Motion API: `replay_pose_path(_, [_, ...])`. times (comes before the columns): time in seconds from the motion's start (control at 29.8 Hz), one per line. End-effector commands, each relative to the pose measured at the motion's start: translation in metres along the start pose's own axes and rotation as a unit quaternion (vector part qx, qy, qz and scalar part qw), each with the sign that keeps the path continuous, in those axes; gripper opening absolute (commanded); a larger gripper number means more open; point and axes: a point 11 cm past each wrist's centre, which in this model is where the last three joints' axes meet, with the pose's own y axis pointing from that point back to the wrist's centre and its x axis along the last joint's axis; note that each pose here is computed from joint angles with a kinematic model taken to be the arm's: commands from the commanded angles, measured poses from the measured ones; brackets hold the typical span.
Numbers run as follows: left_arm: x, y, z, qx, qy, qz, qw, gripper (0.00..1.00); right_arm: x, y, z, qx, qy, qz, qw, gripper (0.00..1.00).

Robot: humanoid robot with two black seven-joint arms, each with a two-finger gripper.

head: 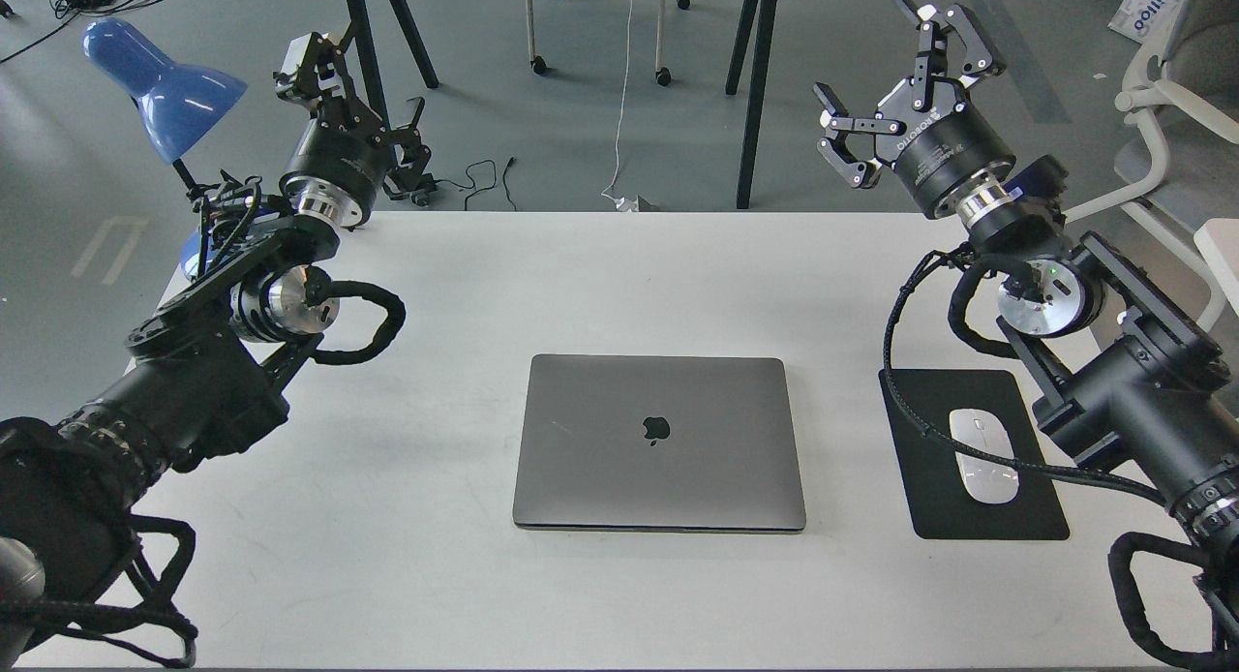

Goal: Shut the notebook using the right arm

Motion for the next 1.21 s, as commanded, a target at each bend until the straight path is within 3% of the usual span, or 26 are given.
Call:
replay_pose_path(0.0, [0.0, 0.0, 0.0, 0.0, 0.0, 0.0, 1.0, 1.0, 0.006, 0.007, 0.007, -0.002, -0.007, 0.008, 1.0, 1.0])
replay_pose_path(1.17, [-0.001, 0.0, -0.001, 0.002, -0.002, -0.002, 1.0, 1.0, 0.013, -0.005, 0.001, -0.011, 0.016, 0.01, 1.0, 1.0])
